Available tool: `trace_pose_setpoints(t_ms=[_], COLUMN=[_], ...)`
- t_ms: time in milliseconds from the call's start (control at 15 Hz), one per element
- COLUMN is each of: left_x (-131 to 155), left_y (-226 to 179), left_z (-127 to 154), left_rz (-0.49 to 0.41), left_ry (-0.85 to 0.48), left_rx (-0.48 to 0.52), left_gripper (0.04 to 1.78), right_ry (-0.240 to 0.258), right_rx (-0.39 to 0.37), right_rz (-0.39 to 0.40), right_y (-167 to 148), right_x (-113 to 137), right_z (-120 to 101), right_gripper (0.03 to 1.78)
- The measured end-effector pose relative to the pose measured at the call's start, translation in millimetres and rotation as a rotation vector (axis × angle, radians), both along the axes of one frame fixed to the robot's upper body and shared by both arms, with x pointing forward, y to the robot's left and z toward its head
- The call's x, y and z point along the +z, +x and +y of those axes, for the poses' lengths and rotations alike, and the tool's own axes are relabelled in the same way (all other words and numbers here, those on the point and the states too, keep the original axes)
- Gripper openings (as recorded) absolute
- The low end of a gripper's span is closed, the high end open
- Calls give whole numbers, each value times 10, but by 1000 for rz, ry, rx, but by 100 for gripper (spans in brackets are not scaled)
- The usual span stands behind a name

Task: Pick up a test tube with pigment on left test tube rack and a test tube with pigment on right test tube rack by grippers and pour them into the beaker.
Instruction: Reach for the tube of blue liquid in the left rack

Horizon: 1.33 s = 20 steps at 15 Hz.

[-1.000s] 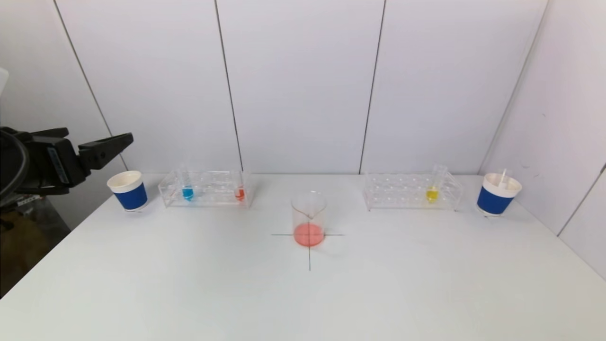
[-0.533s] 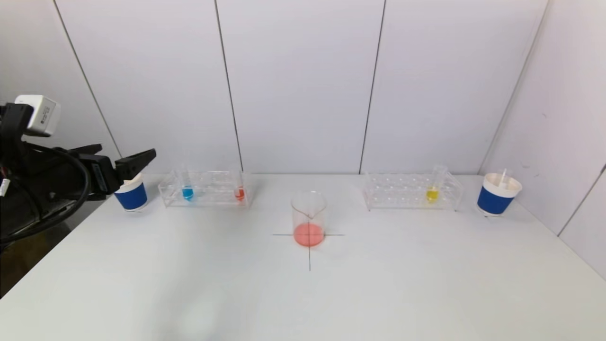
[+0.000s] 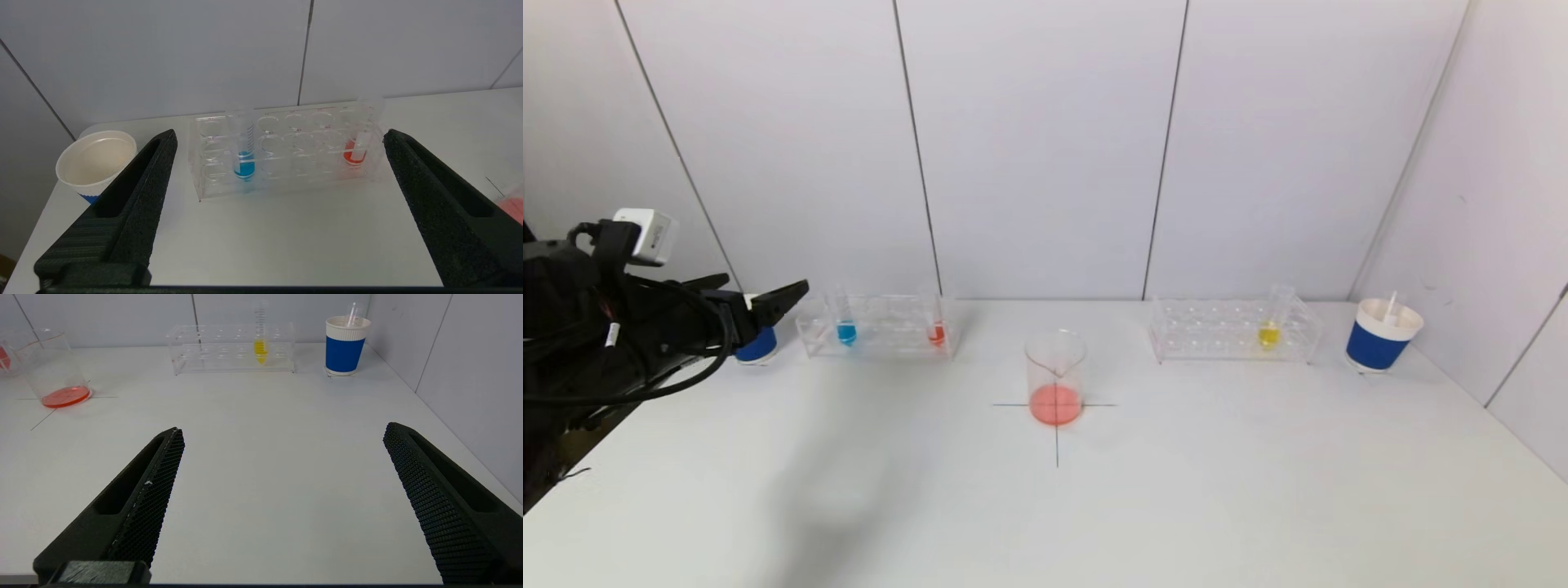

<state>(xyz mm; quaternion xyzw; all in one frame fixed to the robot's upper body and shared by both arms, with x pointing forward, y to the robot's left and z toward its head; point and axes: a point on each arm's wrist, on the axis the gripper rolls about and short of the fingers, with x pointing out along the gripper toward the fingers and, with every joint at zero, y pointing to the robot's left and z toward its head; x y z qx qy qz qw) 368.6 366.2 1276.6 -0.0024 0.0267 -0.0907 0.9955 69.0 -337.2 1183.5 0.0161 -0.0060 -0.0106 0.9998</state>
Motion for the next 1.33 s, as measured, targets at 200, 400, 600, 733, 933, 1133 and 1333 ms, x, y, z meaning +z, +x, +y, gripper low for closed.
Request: trace_pose_setpoints(t_ms=[200,400,600,733,933,1133,1333], left_x=[-209,-449,-641,-728,-827,-868,-899], left_y=[186,356,473,545,651,771,880], left_z=[58,107,129,135,149,151,148], left_rz=[-40,-42,-25,-19,-10,-15,-27], left_ry=[7,10,9,7,6,7,8], left_rx=[8,14,9,7,6,3,1], left_gripper=[176,176,176,176,176,176,176], right_ry=[0,0,0,0,0,0,0], right_rx=[0,-1,0,0,0,0,0], right_rz=[0,0,0,0,0,0,0], right_y=[0,0,0,0,0,0,0], right_x=[0,0,0,0,0,0,0], right_z=[0,0,0,0,0,0,0], right_gripper=[177,177,177,177,177,177,177])
